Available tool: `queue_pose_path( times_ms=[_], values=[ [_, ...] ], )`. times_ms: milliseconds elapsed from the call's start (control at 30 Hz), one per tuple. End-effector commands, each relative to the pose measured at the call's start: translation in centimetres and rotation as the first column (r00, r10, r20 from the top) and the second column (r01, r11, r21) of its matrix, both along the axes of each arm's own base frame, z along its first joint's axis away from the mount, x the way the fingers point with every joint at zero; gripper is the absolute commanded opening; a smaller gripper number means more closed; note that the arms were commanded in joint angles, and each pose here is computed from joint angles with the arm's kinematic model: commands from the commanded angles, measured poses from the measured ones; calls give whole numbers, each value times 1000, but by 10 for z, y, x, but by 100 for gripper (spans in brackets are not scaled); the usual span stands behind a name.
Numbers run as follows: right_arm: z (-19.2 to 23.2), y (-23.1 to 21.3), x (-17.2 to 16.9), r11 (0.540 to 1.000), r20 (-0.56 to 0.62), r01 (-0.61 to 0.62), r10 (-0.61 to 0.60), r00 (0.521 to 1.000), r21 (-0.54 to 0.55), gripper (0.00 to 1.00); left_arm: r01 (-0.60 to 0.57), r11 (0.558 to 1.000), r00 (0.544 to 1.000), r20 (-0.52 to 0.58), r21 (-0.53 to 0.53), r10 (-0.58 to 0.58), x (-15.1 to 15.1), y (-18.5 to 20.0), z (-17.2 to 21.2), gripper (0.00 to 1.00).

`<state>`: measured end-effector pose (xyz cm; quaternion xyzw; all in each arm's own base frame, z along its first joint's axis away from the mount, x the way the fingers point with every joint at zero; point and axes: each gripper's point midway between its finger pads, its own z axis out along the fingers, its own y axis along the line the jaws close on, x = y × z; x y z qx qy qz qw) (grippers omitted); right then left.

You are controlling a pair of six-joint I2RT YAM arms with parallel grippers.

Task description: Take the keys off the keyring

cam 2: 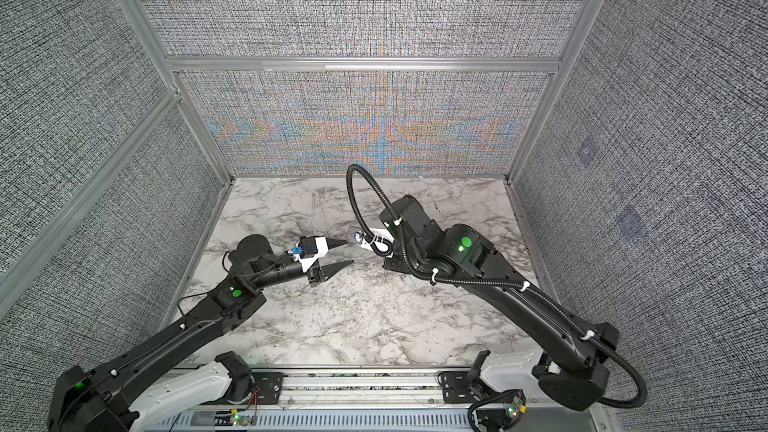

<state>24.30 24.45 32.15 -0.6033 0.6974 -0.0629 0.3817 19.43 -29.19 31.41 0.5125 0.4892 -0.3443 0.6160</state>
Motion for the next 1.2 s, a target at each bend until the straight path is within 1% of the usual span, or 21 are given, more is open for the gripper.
queue_pose_path(
  times_ms=[0, 133, 233, 300, 467, 700, 967, 1167],
  values=[
    [-13, -14, -5, 994, -85, 94, -98, 992, -54, 0, -29, 998, 998, 49, -52, 32, -1, -1, 13, 49],
    [-21, -19, -3, 982, -130, 163, -175, 976, -101, 0, -16, 998, 997, 71, -58, 21, -7, -8, 12, 48],
    [-21, -21, -3, 971, -162, 211, -227, 960, -108, 0, 22, 998, 996, 90, -58, -17, -12, -13, 14, 47],
    [-20, -20, -4, 967, -184, 231, -247, 951, -103, 0, 28, 998, 996, 92, -64, -22, -14, -13, 14, 46],
    [-23, -19, -8, 958, -236, 267, -284, 929, -103, 0, -8, 997, 995, 98, -78, 16, -13, -13, 8, 43],
    [-26, -23, -8, 932, -274, 338, -363, 891, -135, 0, -52, 997, 991, 123, -59, 59, -10, -31, 4, 38],
    [-27, -25, -12, 913, -311, 378, -407, 859, -150, 0, -141, 988, 985, 93, -62, 146, -6, -49, -5, 35],
    [-27, -24, -12, 906, -323, 398, -422, 847, -142, 0, -213, 974, 974, 65, -79, 218, 2, -57, -6, 35]
  ],
)
